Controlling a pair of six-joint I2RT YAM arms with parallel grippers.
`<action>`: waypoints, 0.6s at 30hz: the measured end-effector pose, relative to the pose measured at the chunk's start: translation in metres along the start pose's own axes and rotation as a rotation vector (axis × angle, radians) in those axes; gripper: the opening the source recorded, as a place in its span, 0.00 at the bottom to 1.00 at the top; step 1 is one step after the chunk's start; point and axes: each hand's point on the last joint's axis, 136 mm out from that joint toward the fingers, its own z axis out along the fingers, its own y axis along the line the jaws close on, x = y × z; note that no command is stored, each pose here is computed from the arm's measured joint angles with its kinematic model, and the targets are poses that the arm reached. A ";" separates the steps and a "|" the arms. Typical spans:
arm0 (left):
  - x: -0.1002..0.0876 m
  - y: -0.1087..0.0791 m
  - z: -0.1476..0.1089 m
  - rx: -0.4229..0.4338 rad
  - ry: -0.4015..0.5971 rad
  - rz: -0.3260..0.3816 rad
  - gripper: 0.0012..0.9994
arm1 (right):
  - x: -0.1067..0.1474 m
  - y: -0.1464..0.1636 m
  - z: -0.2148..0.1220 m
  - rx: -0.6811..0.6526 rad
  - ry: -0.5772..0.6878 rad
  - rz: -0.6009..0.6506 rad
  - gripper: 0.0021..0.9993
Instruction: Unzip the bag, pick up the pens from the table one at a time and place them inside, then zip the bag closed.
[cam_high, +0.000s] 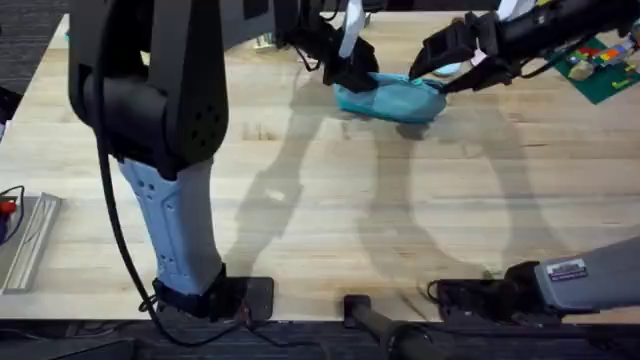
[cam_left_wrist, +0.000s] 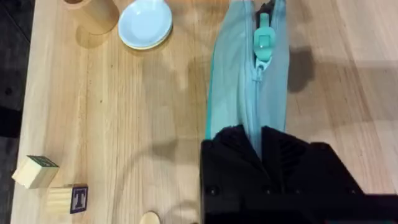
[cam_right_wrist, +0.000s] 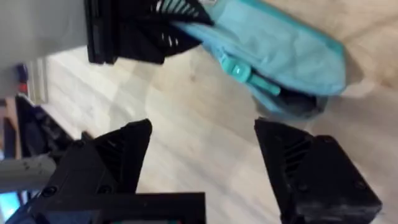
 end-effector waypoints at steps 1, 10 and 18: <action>0.000 0.000 0.000 0.000 0.000 0.000 0.04 | -0.003 -0.001 0.001 0.001 -0.012 -0.003 1.00; 0.000 0.000 0.000 0.000 0.000 0.000 0.04 | -0.009 -0.006 0.001 0.031 -0.034 0.021 1.00; 0.000 0.000 0.000 0.000 0.000 0.000 0.04 | -0.013 -0.021 0.005 0.089 -0.058 0.054 1.00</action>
